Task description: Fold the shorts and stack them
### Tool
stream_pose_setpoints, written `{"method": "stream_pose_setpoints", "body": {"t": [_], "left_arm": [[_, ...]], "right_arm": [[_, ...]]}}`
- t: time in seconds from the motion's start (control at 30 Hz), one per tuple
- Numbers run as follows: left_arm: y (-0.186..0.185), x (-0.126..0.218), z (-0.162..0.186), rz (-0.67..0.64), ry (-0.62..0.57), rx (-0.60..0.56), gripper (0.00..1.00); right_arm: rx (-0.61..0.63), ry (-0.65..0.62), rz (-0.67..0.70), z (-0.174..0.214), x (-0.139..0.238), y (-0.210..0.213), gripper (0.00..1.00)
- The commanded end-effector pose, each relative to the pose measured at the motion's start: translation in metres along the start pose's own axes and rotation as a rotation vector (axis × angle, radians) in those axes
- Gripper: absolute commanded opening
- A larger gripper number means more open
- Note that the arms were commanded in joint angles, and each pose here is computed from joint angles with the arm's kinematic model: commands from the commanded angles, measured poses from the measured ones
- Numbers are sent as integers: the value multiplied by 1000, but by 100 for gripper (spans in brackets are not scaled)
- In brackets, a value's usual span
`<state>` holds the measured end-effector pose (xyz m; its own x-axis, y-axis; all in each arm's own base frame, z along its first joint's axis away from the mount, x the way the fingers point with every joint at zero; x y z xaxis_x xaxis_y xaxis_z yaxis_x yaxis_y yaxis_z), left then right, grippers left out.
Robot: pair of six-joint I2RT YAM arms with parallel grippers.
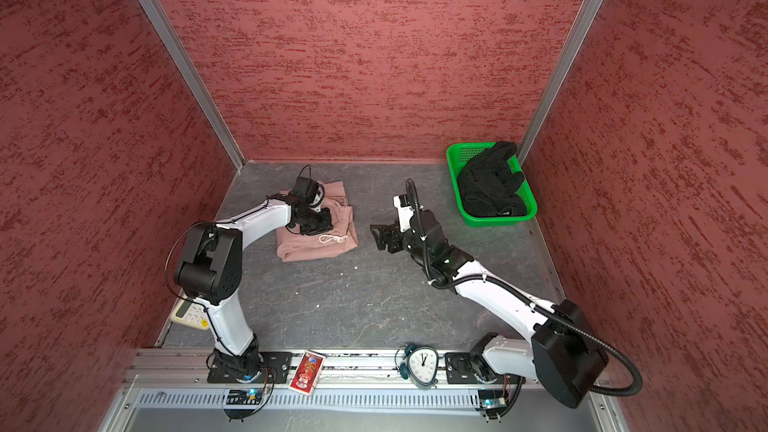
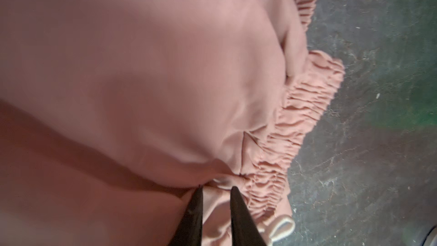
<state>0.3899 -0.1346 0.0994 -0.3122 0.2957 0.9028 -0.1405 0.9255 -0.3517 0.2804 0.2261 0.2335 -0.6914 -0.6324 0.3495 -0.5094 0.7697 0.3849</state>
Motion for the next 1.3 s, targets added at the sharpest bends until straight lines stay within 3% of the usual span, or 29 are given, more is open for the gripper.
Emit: {"method": "stream_pose_setpoints", "body": {"t": [0.0,0.43,0.73,0.77,0.83,0.87,0.9,0.97,1.07,1.27], "left_arm": [[26,-6,-17,-67,-11,16,20],[125,-28,-85,-190,51,124,19],[159,-5,-160,-195,-54,177,18],[159,3,-167,-201,-73,176,24],[152,26,-179,-207,-138,149,59],[146,34,-182,-199,-167,129,84],[136,50,-185,-184,-212,101,100],[115,70,-182,-140,-264,56,99],[83,83,-158,-74,-250,-16,99],[37,54,-85,-112,-94,-271,99]], "right_arm": [[-13,8,42,9,4,-11,89],[-57,-8,20,2,7,-12,90],[-52,-20,27,-5,15,-11,90],[-51,-24,24,-6,16,-11,90],[-48,-26,22,-6,19,-10,90],[-48,-27,19,-6,20,-10,90],[-47,-25,14,-5,20,-9,90],[-44,-25,8,-3,21,-9,90],[-40,-19,-7,-2,16,-9,90],[-47,-3,-45,0,5,-5,90]]}}
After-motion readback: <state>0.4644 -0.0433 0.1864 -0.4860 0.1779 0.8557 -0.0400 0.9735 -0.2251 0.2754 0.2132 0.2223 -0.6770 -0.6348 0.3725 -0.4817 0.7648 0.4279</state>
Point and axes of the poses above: each gripper's point midway between its finger pads, its own x axis back along the fingers, its own y axis along the line the jaws close on, z = x × y, the point moved 5 cm from there along x, back along the fingers, and after that the axes turned 2 degrees about x, right-handed, at the moved point
